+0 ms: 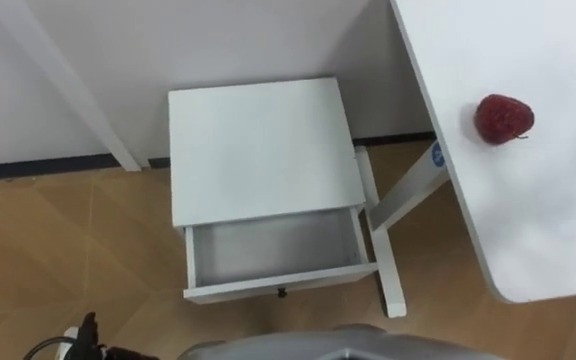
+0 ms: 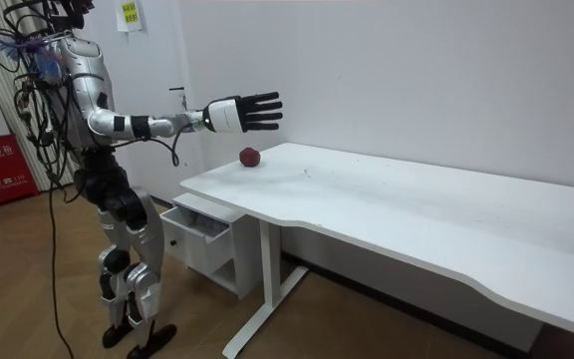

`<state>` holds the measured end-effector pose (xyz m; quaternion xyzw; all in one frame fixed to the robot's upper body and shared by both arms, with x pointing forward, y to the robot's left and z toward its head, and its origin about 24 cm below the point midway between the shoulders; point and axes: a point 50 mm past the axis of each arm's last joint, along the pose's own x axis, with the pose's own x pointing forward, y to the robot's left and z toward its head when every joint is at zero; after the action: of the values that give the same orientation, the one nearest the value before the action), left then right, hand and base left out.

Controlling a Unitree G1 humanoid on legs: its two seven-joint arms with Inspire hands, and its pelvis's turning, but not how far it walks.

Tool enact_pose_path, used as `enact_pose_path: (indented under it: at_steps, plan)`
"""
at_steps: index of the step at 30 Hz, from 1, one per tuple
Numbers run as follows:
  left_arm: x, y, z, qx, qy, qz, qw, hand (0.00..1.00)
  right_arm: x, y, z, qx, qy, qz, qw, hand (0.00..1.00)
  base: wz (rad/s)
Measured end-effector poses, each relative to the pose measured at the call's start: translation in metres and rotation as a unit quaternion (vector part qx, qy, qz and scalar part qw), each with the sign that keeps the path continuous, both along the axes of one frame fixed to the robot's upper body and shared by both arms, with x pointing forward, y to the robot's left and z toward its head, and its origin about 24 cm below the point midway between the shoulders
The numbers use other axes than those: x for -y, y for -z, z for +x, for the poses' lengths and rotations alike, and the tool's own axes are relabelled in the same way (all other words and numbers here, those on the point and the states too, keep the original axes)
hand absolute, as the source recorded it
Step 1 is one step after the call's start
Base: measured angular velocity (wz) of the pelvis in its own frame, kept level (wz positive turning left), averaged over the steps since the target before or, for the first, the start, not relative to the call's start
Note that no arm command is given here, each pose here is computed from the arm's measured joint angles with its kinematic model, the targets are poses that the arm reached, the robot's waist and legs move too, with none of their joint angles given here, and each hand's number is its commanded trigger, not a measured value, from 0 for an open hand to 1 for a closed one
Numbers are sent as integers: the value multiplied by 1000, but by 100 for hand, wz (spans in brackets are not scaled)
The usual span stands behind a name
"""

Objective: Put apple and close drawer

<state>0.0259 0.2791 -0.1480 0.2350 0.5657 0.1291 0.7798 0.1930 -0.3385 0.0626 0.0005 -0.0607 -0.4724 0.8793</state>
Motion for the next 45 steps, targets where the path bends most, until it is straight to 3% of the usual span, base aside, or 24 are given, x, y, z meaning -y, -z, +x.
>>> enact_pose_path:
  at_steps: [6,11,30,40,45]
  plan:
    - [1,1,-4,-7,3,-1,1000,0,-12,5,8,-45,-62,-51,996,0,2]
    - [3,1,-3,-10,13,-3,1000,0,-18,11,12,-61,-106,-51,991,0,7]
    - [3,1,-3,-17,30,1,999,0,-18,33,14,-153,-176,-94,968,0,2]
    - [4,2,-2,-19,41,0,999,0,-17,47,16,-192,-201,-87,957,0,1]
    - [5,3,-5,-25,44,-2,999,0,-25,71,14,-243,-240,-64,938,0,0]
